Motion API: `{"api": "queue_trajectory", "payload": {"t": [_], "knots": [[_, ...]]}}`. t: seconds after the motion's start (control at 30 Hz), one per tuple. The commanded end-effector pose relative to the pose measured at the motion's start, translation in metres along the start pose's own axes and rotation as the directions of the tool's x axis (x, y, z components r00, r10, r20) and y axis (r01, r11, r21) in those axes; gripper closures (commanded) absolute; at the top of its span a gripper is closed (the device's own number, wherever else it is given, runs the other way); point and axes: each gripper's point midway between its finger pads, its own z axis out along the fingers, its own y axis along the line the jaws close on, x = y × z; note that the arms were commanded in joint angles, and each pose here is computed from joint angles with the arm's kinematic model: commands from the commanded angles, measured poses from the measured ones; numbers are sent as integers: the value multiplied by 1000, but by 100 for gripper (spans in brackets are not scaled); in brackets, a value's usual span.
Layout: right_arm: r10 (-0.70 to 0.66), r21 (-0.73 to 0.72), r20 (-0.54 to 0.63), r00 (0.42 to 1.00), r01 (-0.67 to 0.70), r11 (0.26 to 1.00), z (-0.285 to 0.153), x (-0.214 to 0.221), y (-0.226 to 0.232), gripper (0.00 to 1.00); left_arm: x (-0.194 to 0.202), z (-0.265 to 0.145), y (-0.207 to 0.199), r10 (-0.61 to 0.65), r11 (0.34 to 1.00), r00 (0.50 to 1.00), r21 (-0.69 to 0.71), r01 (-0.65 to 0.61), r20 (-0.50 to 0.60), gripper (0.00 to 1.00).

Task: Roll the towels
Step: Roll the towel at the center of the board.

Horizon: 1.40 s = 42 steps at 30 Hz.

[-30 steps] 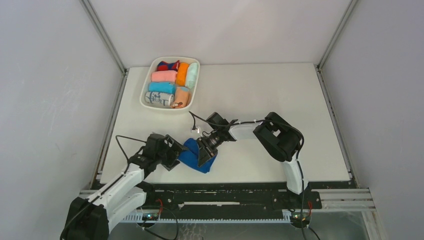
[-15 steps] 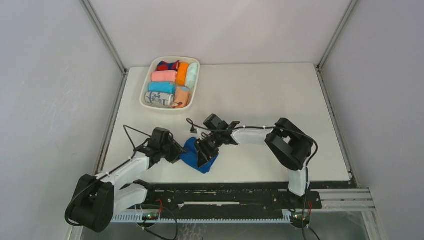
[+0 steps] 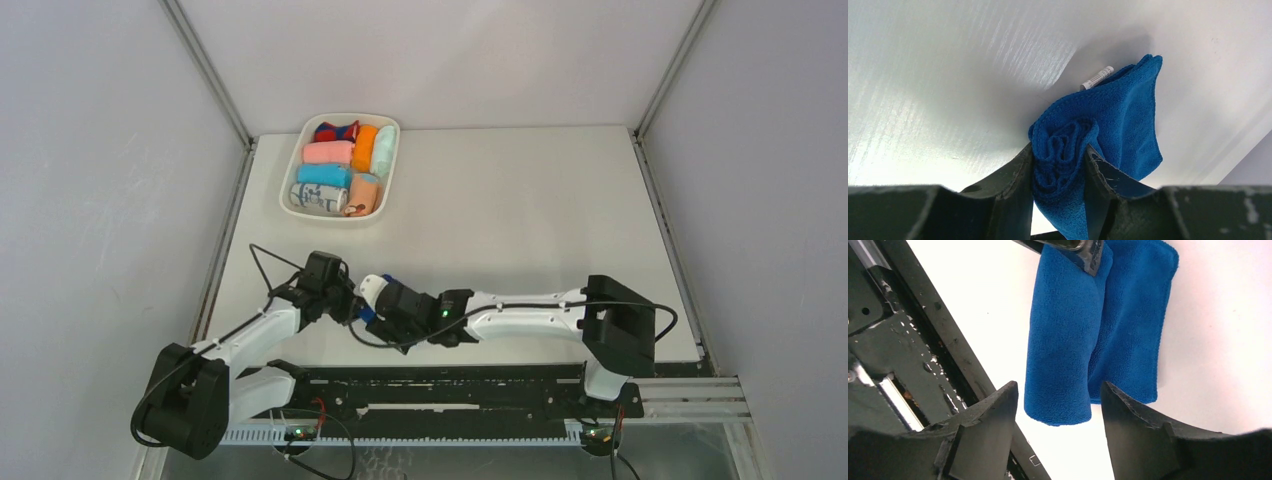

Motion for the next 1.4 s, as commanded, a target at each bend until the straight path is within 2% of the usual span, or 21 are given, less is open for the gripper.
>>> {"api": "queue_trajectory", "payload": {"t": [0.0,0.2,0.4,0.63,0.73,0.83,1.0,1.17,1.37], "knots": [[-117,175,74,990,103,979,-10,-18,-11,39,-2,-1,13,46,996,999,-75,-46,4,60],[-207,192,7,978,202,960,7,-3,10,39,-2,-1,9,49,996,999,-75,-49,2,59],[-289,266,-85,954,301,916,28,18,13,40,-2,0,7,47,996,999,-78,-48,-4,57],[-295,252,-119,948,317,915,40,29,11,56,-4,-2,1,51,997,999,-63,-50,1,52],[-238,146,-129,963,256,956,43,34,13,64,-7,-7,-6,52,998,998,-40,-51,21,45],[-157,-11,-141,978,157,987,45,40,17,68,-17,-19,-12,42,999,996,-13,-41,78,37],[-6,-262,-194,981,-45,964,45,49,24,70,-33,-42,-22,7,999,985,44,-15,175,19],[129,-429,-267,955,-237,872,45,55,27,70,-36,-51,-13,-65,996,977,73,51,202,13],[325,-565,-326,888,-458,686,40,54,22,70,-28,-52,-2,-127,985,971,138,100,205,11]]}}
